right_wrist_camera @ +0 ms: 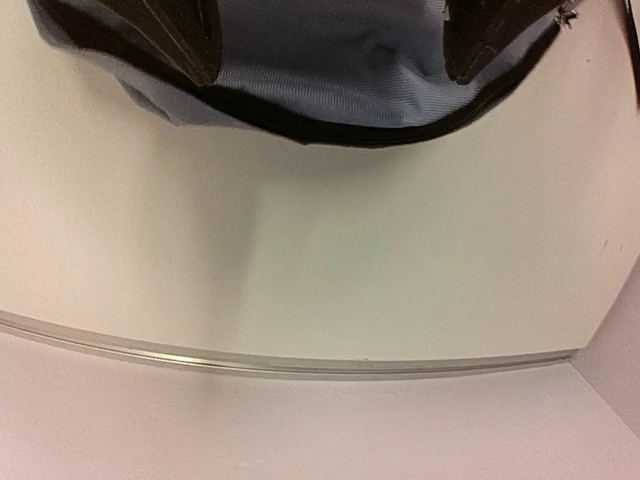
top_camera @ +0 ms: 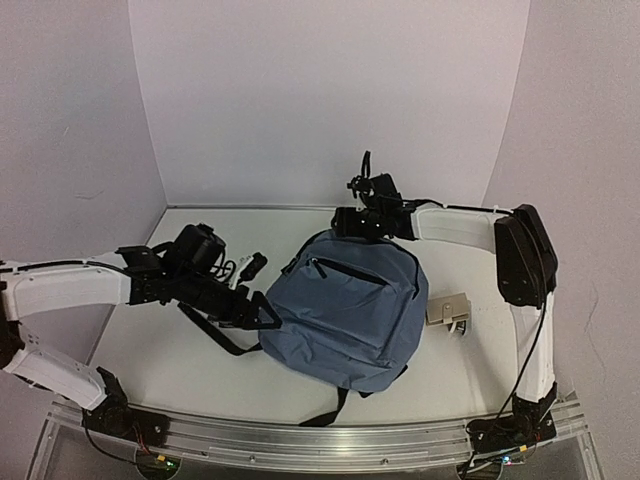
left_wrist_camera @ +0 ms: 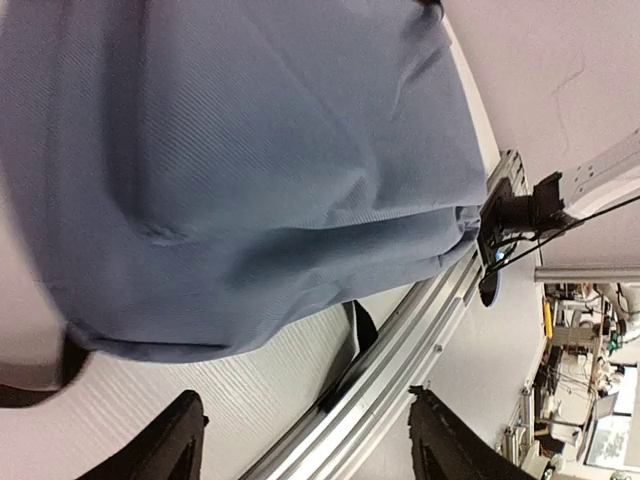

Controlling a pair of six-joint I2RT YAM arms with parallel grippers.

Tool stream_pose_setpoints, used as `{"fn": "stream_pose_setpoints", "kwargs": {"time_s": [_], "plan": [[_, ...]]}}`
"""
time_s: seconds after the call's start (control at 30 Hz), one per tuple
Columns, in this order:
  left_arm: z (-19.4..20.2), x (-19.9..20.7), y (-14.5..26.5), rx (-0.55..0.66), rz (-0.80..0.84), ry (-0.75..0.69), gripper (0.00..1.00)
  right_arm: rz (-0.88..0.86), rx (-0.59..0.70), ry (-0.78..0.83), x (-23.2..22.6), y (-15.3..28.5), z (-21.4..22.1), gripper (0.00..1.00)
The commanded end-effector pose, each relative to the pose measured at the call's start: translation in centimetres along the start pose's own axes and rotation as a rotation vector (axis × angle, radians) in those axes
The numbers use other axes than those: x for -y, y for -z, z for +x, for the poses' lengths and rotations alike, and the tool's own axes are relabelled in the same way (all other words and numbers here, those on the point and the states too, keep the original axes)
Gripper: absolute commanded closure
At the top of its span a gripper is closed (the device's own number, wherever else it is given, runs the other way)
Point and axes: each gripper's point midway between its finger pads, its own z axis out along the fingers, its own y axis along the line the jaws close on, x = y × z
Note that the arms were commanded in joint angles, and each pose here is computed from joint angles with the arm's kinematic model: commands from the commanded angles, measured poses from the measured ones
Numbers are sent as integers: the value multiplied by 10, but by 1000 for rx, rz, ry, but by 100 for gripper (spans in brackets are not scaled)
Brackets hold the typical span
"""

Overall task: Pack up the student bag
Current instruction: Adjust the student bag at the center of the board, then unzip the student bag at the center of the board.

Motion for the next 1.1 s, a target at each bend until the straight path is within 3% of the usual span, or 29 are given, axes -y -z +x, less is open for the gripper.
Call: {"fn": "stream_pose_setpoints", "kwargs": {"time_s": [0.0, 0.2, 0.4, 0.6, 0.8, 0.97, 1.07], "plan": [[-36, 7, 52, 171, -78, 19, 22, -30, 42, 3, -13, 51, -21, 21], [-102, -25, 65, 309, -92, 90, 17, -182, 33, -28, -39, 125, -11, 25], [-142, -22, 24, 269, -11, 77, 17, -325, -34, -35, -84, 168, 27, 37], [-148, -16, -5, 204, 86, 63, 20, -352, -137, -7, -114, 155, 74, 47], [-146, -21, -23, 156, 75, 58, 26, -287, -158, 5, -114, 129, 86, 50], [-142, -18, -40, 113, 93, 51, 41, -223, -156, 31, -108, 112, 89, 60], [-140, -16, -51, 84, 95, 41, 44, -196, -163, 49, -106, 105, 92, 62]]}}
